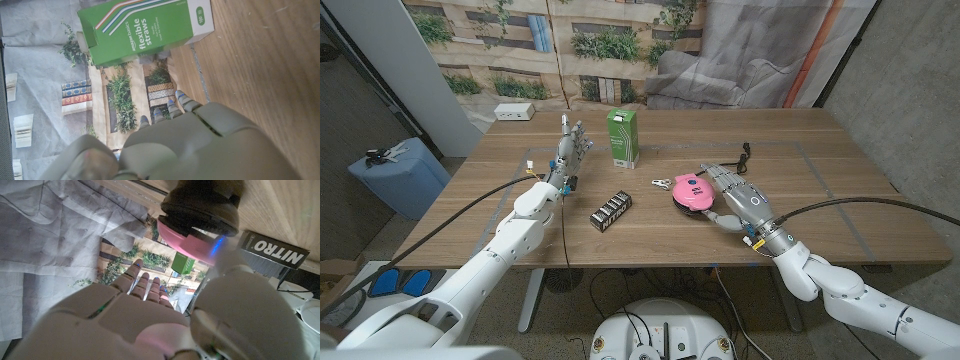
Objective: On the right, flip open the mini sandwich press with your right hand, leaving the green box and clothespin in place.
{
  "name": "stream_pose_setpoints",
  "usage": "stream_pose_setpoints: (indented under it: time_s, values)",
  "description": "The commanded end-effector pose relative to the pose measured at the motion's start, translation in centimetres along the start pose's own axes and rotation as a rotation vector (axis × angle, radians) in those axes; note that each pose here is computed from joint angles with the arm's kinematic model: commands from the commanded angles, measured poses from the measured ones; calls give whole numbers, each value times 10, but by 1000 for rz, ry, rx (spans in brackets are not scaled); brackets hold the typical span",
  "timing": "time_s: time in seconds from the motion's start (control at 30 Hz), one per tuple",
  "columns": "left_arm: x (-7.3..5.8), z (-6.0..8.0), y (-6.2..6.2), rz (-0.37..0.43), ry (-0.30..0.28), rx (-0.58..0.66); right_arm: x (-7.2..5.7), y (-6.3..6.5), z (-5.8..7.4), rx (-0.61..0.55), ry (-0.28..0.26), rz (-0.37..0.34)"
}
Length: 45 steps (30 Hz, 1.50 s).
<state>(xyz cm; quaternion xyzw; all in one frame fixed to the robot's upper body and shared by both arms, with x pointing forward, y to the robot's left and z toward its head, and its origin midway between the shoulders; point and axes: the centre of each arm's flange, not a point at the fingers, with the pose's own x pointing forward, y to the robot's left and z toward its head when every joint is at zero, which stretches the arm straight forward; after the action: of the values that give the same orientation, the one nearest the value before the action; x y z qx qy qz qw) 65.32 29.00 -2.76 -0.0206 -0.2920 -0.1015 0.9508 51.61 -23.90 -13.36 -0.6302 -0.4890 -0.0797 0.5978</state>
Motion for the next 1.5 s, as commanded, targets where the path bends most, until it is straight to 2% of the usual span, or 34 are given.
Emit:
stream_pose_setpoints:
  time_s: [0.03, 0.77, 1.2, 1.5]
  values:
    - [0, 0, 0, 0, 0, 0, 5, -10, -2, 22, 16, -31]
    - [0, 0, 0, 0, 0, 0, 22, -26, -4, 75, 24, -43]
    - [0, 0, 0, 0, 0, 0, 38, -39, -13, 94, 15, -13]
    - [0, 0, 0, 0, 0, 0, 43, -45, -16, 128, 16, -9]
